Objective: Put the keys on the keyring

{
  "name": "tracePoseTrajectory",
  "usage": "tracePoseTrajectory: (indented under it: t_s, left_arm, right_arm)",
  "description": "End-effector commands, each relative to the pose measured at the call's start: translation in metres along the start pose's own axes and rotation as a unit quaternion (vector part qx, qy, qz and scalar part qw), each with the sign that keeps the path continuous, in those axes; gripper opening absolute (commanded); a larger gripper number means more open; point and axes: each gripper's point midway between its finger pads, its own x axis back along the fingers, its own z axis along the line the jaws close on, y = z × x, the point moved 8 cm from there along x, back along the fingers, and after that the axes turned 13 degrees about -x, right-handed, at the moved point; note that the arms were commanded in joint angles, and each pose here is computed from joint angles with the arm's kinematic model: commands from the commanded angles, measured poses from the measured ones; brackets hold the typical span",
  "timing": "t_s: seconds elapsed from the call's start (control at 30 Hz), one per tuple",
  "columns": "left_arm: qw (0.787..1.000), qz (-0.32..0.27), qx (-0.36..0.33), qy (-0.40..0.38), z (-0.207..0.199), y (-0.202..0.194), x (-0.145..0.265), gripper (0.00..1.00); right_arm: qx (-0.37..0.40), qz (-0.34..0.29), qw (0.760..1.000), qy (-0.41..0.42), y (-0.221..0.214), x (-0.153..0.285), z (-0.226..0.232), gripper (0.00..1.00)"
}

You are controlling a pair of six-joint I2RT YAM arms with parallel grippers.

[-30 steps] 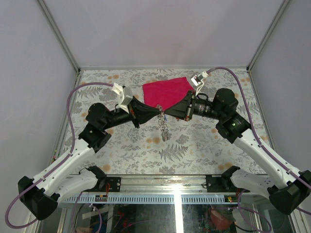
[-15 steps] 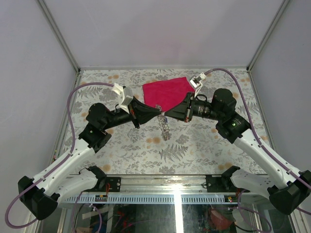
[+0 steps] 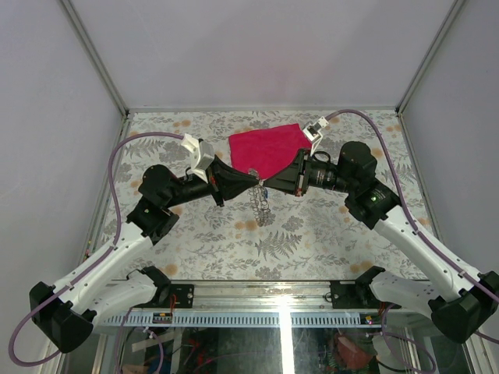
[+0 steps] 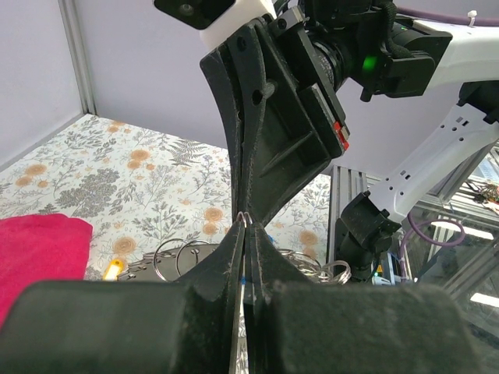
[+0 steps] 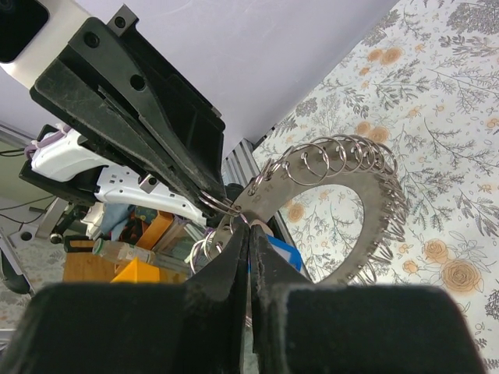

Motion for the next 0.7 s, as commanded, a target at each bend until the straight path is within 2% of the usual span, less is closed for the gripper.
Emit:
tracePoseTrajectory:
  t_s: [0.0, 0.13, 0.3, 0.47, 0.67]
  left_arm:
    - [0.997, -0.062, -0.047, -0.021, -0.004, 0.033, -0.002, 0.00]
    - [0.997, -0.062, -0.048, -0.021, -0.003, 0.033, -0.002, 0.00]
    - [0.997, -0.061, -0.047, -0.022, -0.003, 0.033, -0.002, 0.00]
    - [0.997, -0.062, -0.048, -0.025, -0.004, 0.034, -0.002, 0.00]
    - [0.996, -0.063, -0.047, -0.038, -0.007, 0.037, -0.001, 0.00]
  right_arm:
    - [0.002, 0.004, 1.000, 0.008, 0.005, -0.005, 0.006, 0.02]
    - [0.002, 0.007, 1.000, 0.009, 0.004, -0.005, 0.005, 0.05]
    - [0.031, -0.008, 0.999, 0.025, 0.008, -0.001, 0.013, 0.22]
    - [0.103, -0.047, 0.993, 0.039, 0.013, 0.010, 0.025, 0.35]
    - [0.212, -0.125, 0.968, 0.056, 0.017, 0.030, 0.036, 0.45]
